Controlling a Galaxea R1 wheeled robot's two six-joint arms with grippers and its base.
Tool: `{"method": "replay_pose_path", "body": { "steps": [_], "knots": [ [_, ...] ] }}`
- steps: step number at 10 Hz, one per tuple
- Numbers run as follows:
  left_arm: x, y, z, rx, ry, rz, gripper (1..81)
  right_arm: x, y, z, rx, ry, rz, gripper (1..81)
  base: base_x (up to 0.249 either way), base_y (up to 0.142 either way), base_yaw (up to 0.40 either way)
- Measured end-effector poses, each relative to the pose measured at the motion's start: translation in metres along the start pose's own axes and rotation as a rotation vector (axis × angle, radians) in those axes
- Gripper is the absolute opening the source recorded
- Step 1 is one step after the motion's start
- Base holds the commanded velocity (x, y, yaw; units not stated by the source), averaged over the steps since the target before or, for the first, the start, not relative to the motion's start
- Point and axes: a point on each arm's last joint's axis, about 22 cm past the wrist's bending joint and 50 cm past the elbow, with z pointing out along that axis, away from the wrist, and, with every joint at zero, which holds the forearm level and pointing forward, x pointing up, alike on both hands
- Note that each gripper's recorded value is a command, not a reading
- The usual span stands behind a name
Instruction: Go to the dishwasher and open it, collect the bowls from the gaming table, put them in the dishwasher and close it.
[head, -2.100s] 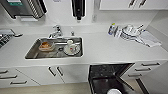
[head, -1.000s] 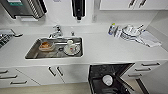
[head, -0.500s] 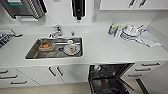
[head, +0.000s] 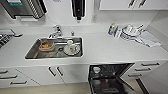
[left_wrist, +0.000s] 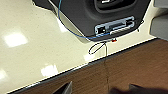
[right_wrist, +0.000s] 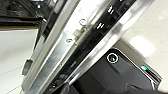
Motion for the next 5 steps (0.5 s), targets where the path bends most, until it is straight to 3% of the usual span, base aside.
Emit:
{"method": "replay_pose_path", "body": {
  "steps": [3,5],
  "knots": [
    [0.01,-0.003,-0.001,0.009,0.011,0.003,81.1,-0.029,0.022,0.001,-0.03,-0.048,0.015,81.1,0.0,0.0,0.0],
    [0.026,-0.004,-0.005,0.009,0.04,0.009,81.1,-0.064,0.073,-0.007,-0.107,-0.094,0.049,81.1,0.0,0.0,0.0]
  ]
}}
